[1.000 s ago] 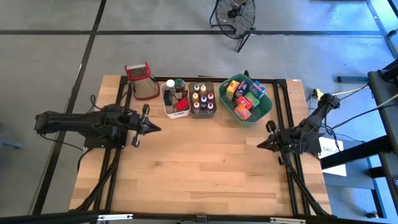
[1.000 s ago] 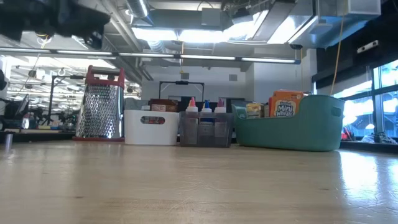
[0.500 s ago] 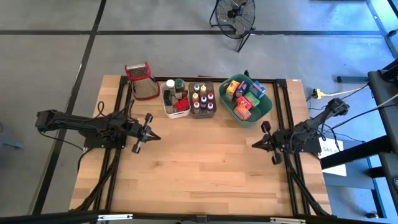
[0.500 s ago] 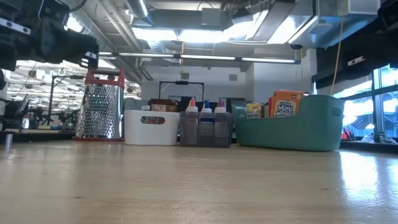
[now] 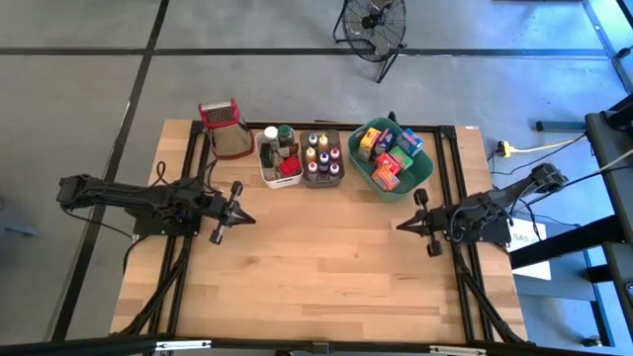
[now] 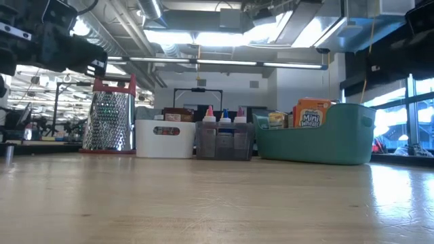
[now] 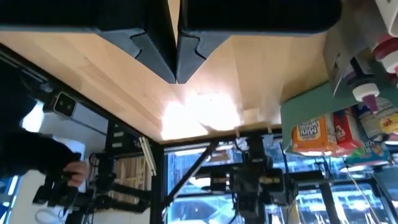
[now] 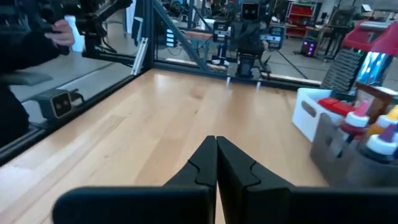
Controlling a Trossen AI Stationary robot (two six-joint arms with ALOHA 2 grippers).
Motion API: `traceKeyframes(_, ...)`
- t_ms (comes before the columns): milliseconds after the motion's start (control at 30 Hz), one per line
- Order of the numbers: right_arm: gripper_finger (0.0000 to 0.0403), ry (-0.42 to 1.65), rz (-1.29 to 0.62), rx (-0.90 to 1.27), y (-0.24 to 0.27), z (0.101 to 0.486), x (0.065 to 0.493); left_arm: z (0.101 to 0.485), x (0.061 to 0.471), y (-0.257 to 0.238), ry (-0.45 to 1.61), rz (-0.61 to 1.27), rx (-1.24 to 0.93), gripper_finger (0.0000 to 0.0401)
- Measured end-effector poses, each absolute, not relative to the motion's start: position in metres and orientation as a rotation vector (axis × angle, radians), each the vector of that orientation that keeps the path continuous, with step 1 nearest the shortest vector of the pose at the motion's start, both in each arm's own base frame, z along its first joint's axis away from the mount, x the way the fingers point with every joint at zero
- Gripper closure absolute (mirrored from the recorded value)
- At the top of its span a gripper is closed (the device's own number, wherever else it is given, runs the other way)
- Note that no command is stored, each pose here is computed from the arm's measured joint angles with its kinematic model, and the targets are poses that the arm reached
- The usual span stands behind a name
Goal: Pick & Place Kitchen Items
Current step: Return to Home Position
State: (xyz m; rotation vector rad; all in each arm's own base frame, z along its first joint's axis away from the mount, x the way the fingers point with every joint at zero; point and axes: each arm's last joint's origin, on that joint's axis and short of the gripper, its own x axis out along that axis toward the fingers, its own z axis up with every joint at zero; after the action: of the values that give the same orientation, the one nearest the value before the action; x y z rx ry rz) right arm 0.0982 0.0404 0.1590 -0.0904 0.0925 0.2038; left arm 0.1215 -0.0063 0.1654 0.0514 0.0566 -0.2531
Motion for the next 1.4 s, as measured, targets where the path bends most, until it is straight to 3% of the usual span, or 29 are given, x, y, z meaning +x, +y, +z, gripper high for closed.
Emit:
traceKeyframes(267, 0.0399, 0.152, 0.221, -0.097, 0.035, 0.190, 0.093, 0.178, 0.111, -0.007, 0.088, -0.260, 0.028, 0.0398)
traceKeyframes(667, 0.0399, 0.150, 0.171, -0.024, 0.032, 0.162, 0.100, 0.187, 0.091, -0.007, -0.039, -0.258, 0.055, 0.0398)
traceKeyframes(1400, 0.0399, 0.157, 0.148, -0.037, 0.028, 0.153, 0.105, 0.167, 0.100, -0.011, 0.005, -0.334, -0.031, 0.0397)
